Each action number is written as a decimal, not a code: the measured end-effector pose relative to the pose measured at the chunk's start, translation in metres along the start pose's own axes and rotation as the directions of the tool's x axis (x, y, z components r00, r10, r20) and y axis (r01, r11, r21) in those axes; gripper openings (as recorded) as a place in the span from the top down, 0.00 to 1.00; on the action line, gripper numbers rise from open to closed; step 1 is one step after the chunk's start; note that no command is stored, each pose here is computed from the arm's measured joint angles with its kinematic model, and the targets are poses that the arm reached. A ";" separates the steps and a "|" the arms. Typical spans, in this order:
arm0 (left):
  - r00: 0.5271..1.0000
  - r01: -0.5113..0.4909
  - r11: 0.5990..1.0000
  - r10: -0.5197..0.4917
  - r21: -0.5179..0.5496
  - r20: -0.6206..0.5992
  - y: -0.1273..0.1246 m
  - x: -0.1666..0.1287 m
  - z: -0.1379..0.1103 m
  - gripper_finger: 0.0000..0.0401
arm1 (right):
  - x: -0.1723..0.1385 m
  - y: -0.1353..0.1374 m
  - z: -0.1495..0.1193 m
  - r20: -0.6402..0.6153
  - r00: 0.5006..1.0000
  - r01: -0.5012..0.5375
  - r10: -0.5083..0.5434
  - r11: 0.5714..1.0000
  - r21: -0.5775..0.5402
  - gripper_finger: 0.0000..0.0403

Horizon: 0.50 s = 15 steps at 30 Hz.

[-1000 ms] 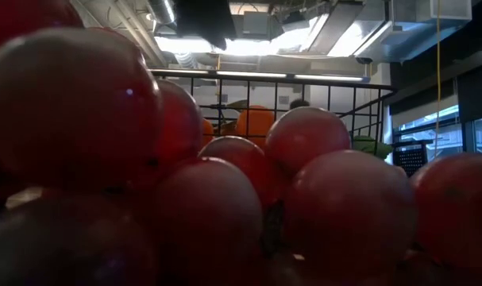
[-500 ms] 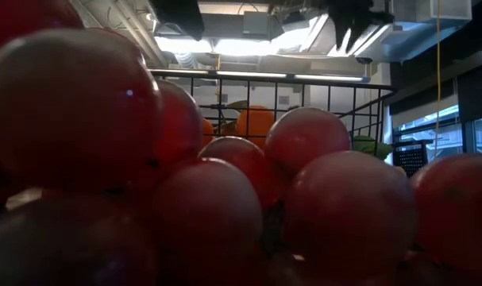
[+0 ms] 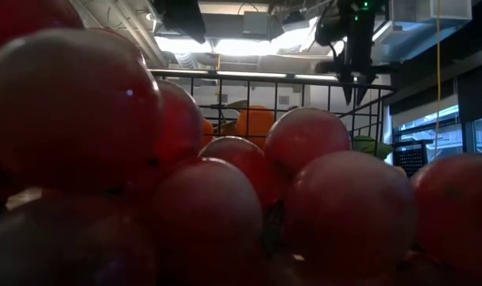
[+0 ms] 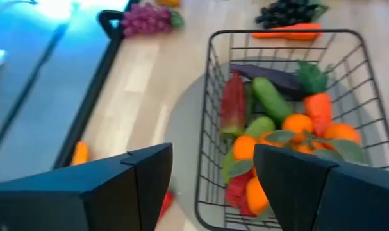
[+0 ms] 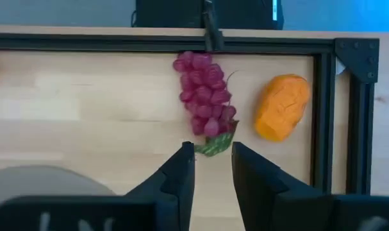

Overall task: Build produce basket
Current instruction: Put the mango into the basket

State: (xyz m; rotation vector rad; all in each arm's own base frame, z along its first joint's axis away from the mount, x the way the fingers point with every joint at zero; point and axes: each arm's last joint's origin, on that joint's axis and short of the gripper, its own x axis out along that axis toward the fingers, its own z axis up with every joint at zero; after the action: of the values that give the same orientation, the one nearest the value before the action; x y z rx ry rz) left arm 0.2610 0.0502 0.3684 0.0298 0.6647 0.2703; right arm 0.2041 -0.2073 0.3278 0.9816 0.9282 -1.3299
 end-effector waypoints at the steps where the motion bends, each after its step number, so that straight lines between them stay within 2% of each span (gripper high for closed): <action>1: 1.000 0.020 1.000 -0.020 -0.004 0.000 0.003 0.000 0.000 0.48 | 0.003 -0.001 0.001 0.003 1.000 0.001 -0.001 1.000 0.005 0.77; 4: 0.999 0.040 0.999 -0.040 -0.019 0.001 0.011 0.001 -0.001 0.48 | 0.010 -0.004 0.005 0.014 1.000 0.000 0.000 1.000 0.000 0.77; 8: 1.000 -0.001 0.999 0.000 -0.050 -0.003 0.026 0.002 -0.002 0.48 | 0.013 -0.009 0.010 0.025 1.000 0.000 0.000 1.000 0.008 0.77; 15: 1.000 0.025 0.999 -0.025 -0.025 0.002 0.050 0.002 -0.006 0.48 | 0.015 -0.016 0.023 0.062 0.998 -0.021 0.011 0.986 0.163 0.77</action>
State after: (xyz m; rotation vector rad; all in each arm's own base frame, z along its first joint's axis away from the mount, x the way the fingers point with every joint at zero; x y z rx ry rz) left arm 0.2470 0.0987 0.3685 -0.0022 0.6600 0.2542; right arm 0.1878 -0.2337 0.3200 1.0655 0.7723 -1.4316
